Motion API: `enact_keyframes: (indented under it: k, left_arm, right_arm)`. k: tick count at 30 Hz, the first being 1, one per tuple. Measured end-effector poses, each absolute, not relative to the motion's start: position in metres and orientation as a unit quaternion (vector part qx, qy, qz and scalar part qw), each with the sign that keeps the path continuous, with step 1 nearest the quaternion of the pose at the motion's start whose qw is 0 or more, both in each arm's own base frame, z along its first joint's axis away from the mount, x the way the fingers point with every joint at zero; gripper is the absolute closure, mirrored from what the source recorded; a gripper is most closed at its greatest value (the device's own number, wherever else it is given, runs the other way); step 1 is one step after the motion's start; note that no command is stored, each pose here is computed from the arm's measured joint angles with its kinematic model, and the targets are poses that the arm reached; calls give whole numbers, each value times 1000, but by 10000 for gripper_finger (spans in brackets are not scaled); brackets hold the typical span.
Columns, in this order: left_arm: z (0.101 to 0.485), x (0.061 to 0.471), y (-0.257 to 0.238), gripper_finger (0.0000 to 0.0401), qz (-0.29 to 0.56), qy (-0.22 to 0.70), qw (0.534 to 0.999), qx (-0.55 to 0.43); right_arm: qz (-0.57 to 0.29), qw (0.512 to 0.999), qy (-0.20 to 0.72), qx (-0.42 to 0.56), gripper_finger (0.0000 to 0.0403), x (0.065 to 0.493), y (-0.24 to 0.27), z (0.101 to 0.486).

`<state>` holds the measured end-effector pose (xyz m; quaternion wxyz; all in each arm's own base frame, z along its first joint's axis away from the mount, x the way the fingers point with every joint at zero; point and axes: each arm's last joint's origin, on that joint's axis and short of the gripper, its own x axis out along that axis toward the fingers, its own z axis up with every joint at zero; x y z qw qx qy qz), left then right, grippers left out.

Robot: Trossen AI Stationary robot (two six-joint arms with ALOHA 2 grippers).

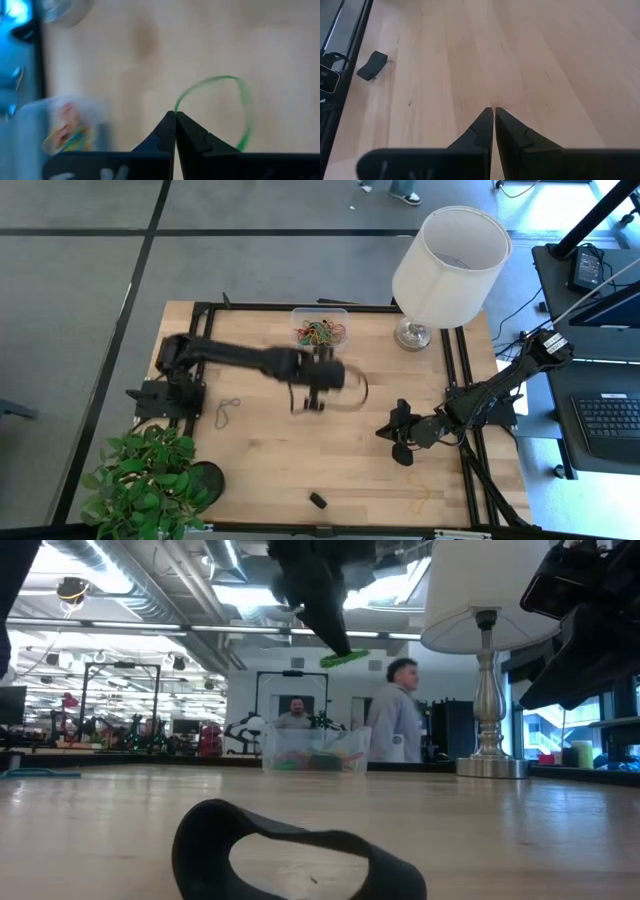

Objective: Pick and place rubber bands into bin
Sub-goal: Put the green rubber band into the transparent bin, then put the black rubber band into the transparent bin

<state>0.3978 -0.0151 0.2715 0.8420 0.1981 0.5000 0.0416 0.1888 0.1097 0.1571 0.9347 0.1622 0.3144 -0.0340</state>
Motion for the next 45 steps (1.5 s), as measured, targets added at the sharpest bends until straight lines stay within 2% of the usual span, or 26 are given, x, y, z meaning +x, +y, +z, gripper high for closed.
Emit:
enact_keyframes:
  k: [6,13,19,23,27,32,35,40,45]
  left_arm:
    - [285,386,81,399,126,498,848,132]
    - [265,369,174,399,199,503,840,43]
    - [236,365,220,399,237,496,835,-26]
    - [208,369,227,380,208,516,828,-71]
    - [191,371,229,333,204,536,816,-76]
    - [196,369,229,274,211,536,814,-73]
    - [213,365,225,253,219,521,821,-79]
    - [247,356,202,248,206,508,829,-108]
    - [268,354,155,283,182,499,845,-66]
  right_arm:
    - [-37,936,312,161,379,189,110,157]
    - [-48,938,306,158,379,189,109,157]
    - [-49,937,307,157,380,189,109,157]
    - [-50,937,308,157,380,189,108,157]
    - [-50,937,309,156,380,188,108,157]
    - [-51,936,311,155,380,189,109,156]
    - [-54,934,319,149,380,190,109,152]
    - [-60,931,334,138,380,191,110,144]
    - [-64,928,343,131,380,192,111,139]
